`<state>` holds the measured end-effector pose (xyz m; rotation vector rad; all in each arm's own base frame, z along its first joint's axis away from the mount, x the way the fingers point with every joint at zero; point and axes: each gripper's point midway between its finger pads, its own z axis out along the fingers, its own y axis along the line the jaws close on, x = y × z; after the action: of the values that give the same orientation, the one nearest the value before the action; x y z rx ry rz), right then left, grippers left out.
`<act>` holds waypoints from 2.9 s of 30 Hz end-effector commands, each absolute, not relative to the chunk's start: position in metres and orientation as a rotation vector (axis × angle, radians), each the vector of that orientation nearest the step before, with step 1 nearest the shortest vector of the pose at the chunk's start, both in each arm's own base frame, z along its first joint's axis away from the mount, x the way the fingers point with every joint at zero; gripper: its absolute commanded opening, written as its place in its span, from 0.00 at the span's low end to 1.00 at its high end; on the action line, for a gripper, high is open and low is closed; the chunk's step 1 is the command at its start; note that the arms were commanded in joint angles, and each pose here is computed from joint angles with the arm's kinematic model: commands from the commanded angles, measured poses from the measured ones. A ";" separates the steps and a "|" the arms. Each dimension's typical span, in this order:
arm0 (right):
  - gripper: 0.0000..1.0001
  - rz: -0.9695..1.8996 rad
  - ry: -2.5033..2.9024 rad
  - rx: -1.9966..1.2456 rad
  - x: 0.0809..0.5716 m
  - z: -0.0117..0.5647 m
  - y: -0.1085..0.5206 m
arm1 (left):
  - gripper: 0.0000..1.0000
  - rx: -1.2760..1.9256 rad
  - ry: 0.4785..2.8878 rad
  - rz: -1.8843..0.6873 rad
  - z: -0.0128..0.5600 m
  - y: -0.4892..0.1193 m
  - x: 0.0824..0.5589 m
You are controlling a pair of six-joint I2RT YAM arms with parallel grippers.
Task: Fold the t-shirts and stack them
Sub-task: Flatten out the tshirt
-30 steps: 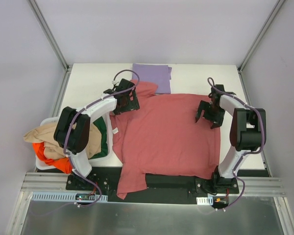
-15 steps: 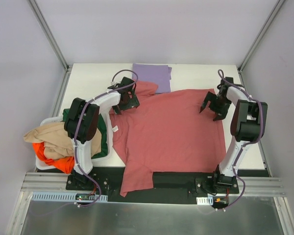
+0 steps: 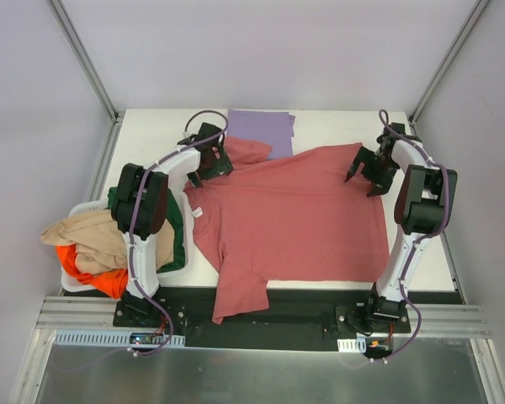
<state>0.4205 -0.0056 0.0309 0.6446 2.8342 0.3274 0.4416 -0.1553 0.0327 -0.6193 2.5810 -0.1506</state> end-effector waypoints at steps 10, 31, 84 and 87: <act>0.96 0.201 2.700 0.546 0.376 0.081 0.000 | 0.99 -0.376 2.540 -0.367 0.112 -0.183 0.383; 0.97 0.372 2.897 0.338 0.243 0.019 0.114 | 0.99 -0.552 2.767 -0.255 0.032 -0.184 0.258; 0.96 0.321 2.701 0.433 0.246 0.047 0.059 | 0.99 -0.108 2.771 -0.224 0.048 -0.251 0.257; 0.96 0.303 2.738 0.369 0.249 0.040 0.069 | 0.99 -0.160 2.775 -0.170 0.039 -0.237 0.272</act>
<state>0.2423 0.0531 0.0456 0.4727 2.7093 0.2711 0.2465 -0.2559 0.0432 -0.0452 2.8178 -0.2600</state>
